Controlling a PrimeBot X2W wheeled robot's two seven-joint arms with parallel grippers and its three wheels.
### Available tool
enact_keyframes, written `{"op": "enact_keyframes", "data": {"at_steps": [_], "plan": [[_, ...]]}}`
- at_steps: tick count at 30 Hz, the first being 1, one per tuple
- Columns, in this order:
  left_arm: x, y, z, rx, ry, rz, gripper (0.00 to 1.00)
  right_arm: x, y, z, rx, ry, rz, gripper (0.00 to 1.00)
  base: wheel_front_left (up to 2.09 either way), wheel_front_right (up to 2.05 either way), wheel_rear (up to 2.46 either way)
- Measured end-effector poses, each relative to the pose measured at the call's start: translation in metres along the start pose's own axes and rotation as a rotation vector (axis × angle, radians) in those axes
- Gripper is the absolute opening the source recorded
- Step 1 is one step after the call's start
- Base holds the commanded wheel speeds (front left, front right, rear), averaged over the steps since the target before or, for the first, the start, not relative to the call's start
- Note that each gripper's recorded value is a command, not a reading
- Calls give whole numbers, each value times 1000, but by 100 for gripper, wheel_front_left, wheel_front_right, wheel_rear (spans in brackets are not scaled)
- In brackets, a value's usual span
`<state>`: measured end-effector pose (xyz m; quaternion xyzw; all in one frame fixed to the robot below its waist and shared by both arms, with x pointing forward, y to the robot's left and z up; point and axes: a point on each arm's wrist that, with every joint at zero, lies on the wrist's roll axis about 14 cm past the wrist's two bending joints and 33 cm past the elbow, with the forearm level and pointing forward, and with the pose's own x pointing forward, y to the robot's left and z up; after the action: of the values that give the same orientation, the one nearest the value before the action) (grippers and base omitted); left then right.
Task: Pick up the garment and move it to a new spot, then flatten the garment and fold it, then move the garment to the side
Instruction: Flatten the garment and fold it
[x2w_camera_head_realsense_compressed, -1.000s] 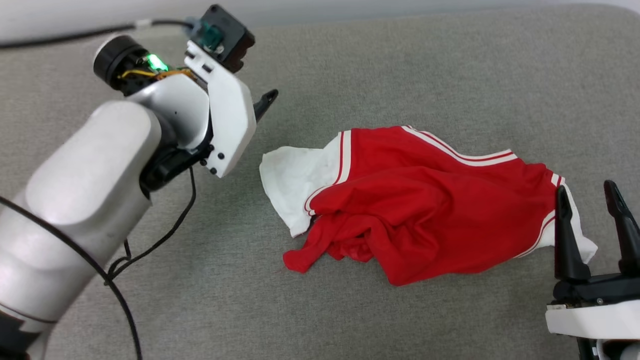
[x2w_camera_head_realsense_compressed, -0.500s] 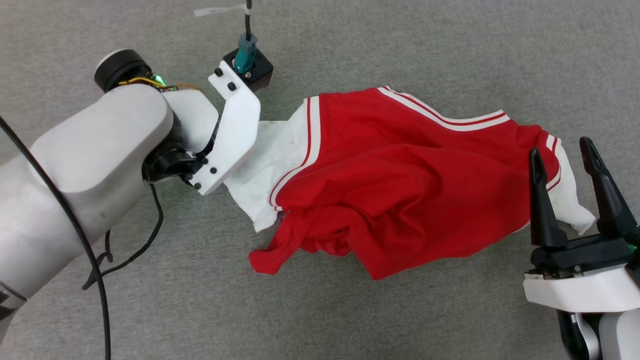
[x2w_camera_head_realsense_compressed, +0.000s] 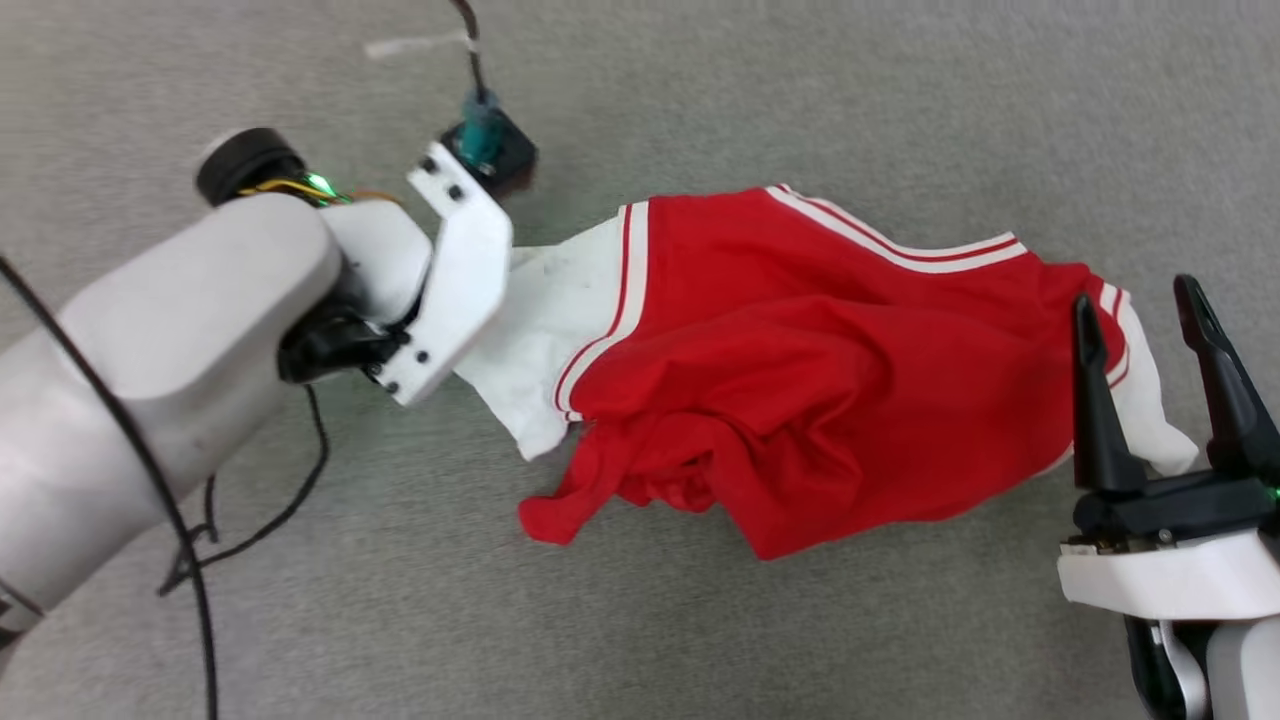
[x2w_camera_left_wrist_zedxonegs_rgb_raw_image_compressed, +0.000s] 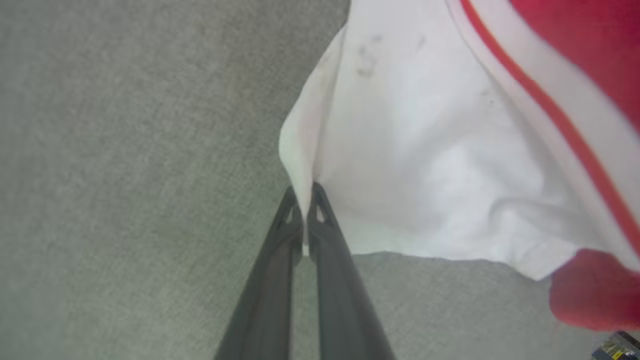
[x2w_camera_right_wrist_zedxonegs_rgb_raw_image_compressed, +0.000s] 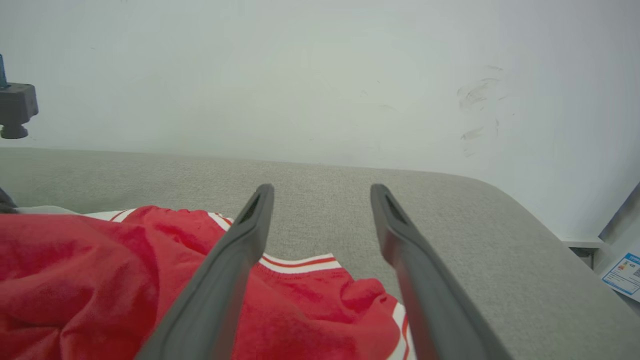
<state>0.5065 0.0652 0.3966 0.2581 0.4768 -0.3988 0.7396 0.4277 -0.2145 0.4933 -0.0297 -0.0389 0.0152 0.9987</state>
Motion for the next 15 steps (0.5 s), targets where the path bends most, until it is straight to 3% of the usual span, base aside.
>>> {"op": "enact_keyframes", "data": {"at_steps": [4, 10, 15], "plan": [[-33, 24, -7, -57, -42, 75, 0, -2, 8, 4, 17, -9, 20, 100, 0, 0, 0], [-77, 70, -56, -198, -15, 207, 0, 1, 24, 11, 34, -36, 60, 100, 0, 0, 0], [-73, 94, -91, -306, 35, 256, 0, 1, 24, 5, 31, -18, 63, 100, 0, 0, 0]]}}
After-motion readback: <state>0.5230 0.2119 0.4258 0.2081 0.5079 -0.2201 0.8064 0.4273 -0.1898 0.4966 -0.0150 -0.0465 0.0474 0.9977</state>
